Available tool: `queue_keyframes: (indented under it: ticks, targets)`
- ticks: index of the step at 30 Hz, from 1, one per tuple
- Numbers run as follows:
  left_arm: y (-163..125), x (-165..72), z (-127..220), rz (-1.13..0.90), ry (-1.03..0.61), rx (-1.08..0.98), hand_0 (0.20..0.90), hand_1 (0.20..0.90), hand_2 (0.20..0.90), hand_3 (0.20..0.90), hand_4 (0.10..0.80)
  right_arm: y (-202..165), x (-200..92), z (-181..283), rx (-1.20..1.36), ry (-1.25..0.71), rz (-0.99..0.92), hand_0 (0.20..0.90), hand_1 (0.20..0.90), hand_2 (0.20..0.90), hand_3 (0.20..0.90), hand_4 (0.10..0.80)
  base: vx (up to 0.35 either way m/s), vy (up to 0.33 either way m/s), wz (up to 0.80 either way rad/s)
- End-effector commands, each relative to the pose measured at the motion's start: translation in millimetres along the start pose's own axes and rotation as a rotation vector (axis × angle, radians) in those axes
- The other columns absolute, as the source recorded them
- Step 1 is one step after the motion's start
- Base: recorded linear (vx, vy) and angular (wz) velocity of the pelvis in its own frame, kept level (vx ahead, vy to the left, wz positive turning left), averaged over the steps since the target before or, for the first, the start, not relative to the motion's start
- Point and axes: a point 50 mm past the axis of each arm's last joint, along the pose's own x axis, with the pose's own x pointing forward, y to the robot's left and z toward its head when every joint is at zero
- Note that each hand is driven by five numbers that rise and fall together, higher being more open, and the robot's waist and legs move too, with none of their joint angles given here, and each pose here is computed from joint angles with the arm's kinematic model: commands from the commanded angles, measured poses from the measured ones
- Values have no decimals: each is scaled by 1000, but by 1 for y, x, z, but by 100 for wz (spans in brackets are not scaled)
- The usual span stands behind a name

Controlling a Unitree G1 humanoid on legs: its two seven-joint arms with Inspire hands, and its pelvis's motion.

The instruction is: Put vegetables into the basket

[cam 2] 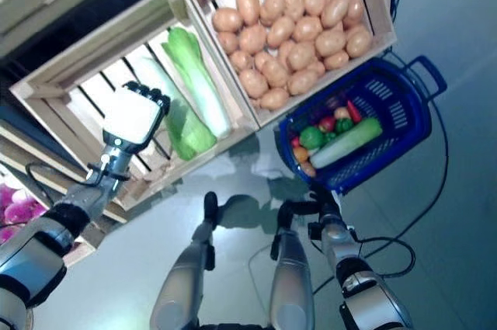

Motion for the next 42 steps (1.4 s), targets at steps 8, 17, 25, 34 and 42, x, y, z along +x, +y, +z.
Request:
queue_keyframes:
  ticks: [8, 17, 25, 34, 42]
  targets:
    - [21, -31, -6, 212, 223, -124, 300, 300, 300, 300, 400, -21, -31, -66, 85, 109, -72, 900, 900, 900, 900, 800, 170, 10, 4]
    - [13, -39, 21, -48, 47, -159, 425, 425, 425, 425, 483, -25, -46, -96, 58, 219, -74, 900, 900, 900, 900, 800, 134, 11, 8]
    - [-1, -30, 8, -246, -109, -70, 900, 900, 900, 900, 800, -38, -29, -64, -32, 141, -45, 900, 900, 900, 900, 800, -52, 65, -12]
    - [8, 17, -20, -143, -151, 66, 900, 900, 900, 900, 800, -31, -8, -16, -30, -1, -39, 900, 900, 900, 900, 800, -160, -24, -6]
    - [10, 40, -33, -211, -141, 154, 900, 900, 900, 900, 800, -19, 2, 21, -32, -101, -14, 900, 900, 900, 900, 800, -87, -26, -2]
